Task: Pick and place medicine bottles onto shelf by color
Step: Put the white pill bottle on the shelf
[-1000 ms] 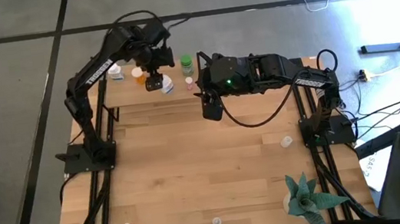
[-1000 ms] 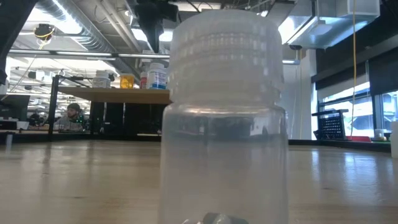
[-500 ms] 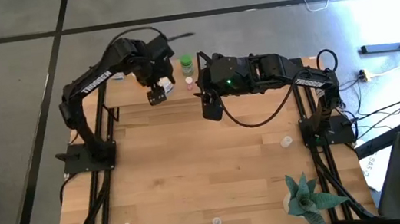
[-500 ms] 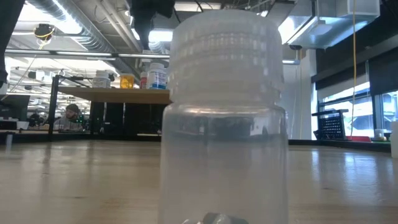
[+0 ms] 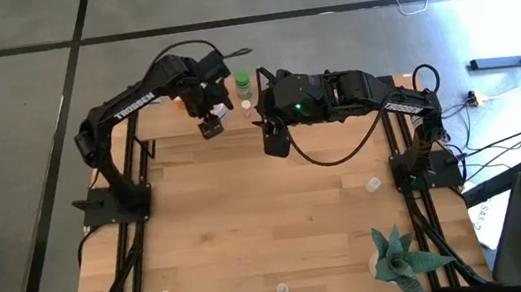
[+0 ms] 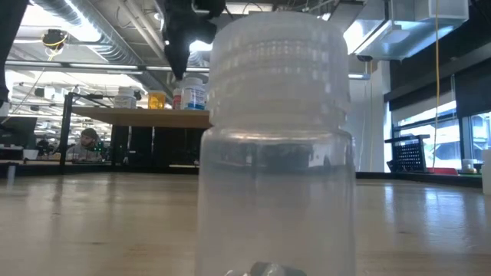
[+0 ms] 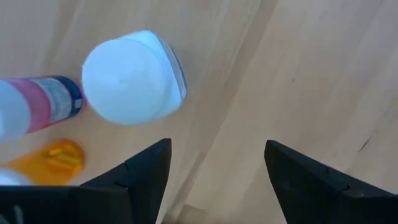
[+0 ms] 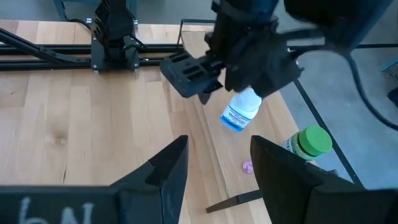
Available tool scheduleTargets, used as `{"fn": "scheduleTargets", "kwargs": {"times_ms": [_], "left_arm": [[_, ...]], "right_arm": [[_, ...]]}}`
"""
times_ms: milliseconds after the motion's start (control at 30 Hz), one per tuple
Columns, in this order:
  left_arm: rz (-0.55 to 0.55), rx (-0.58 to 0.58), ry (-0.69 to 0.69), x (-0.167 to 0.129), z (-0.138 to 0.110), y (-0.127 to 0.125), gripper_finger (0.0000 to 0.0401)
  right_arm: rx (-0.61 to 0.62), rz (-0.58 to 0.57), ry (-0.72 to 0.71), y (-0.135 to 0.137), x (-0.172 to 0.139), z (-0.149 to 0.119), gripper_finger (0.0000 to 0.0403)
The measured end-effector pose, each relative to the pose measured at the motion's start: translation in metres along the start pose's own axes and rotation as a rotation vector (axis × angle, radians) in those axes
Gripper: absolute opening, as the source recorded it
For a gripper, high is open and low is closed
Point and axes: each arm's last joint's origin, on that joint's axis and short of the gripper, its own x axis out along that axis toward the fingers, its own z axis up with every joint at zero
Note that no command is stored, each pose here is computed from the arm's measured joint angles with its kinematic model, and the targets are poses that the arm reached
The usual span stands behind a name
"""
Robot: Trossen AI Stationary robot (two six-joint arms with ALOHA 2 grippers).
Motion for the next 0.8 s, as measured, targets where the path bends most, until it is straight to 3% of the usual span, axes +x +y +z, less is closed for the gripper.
{"fn": "scheduleTargets", "kwargs": {"times_ms": [200,800], "left_arm": [[-0.005,-0.034,0.000,0.015,0.000,0.012,0.0242],[0.097,-0.013,-0.105,0.017,0.010,0.026,0.0237]], "right_arm": [[0.000,0.000,0.000,0.000,0.000,0.000,0.0175],[0.000,0.000,0.000,0.000,0.000,0.000,0.0175]]}}
